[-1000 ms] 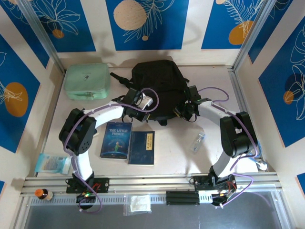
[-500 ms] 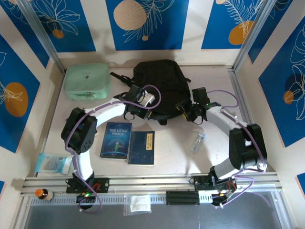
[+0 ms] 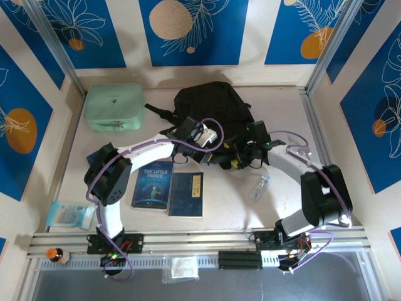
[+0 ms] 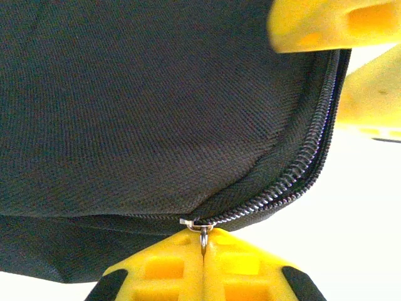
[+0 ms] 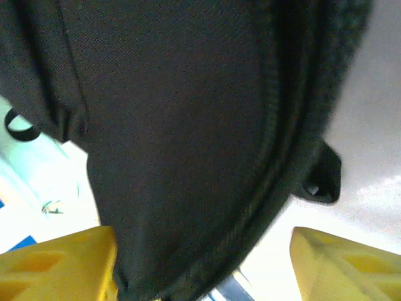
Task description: Pack books, pencil case, and school supplies into a backpack
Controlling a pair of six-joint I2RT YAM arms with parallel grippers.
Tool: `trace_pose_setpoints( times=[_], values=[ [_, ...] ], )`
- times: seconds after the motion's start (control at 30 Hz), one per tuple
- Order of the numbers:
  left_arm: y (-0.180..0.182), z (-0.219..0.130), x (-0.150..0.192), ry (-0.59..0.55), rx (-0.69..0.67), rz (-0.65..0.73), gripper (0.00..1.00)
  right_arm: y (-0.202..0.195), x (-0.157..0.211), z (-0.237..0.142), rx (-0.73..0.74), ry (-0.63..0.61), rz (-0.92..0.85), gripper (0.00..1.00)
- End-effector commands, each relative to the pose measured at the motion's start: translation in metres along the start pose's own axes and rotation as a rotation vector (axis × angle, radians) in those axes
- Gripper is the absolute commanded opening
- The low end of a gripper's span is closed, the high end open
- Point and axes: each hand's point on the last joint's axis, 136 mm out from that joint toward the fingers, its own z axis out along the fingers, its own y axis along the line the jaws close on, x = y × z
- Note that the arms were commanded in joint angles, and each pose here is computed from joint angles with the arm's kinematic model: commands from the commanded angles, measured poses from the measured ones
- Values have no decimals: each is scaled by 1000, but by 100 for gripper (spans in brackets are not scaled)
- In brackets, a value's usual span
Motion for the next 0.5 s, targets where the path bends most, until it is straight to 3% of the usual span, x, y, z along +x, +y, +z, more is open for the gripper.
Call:
trace_pose_setpoints(
  times=[0.0, 0.1, 0.2, 0.33, 0.47],
  values=[
    [-1, -17, -5, -14, -20, 12, 0, 4, -8, 8, 36, -38, 13, 57],
    [11, -21, 3, 18, -86, 20, 0, 0, -16, 10, 64, -98, -13, 31],
    [32, -28, 16, 61, -177, 23, 0, -5, -23, 4, 96, -152, -40, 17],
    [67, -42, 36, 139, -329, 73, 0, -7, -29, -9, 107, -206, -75, 10],
    [92, -45, 44, 188, -399, 82, 0, 0, -30, -23, 90, -234, -111, 7]
  ],
)
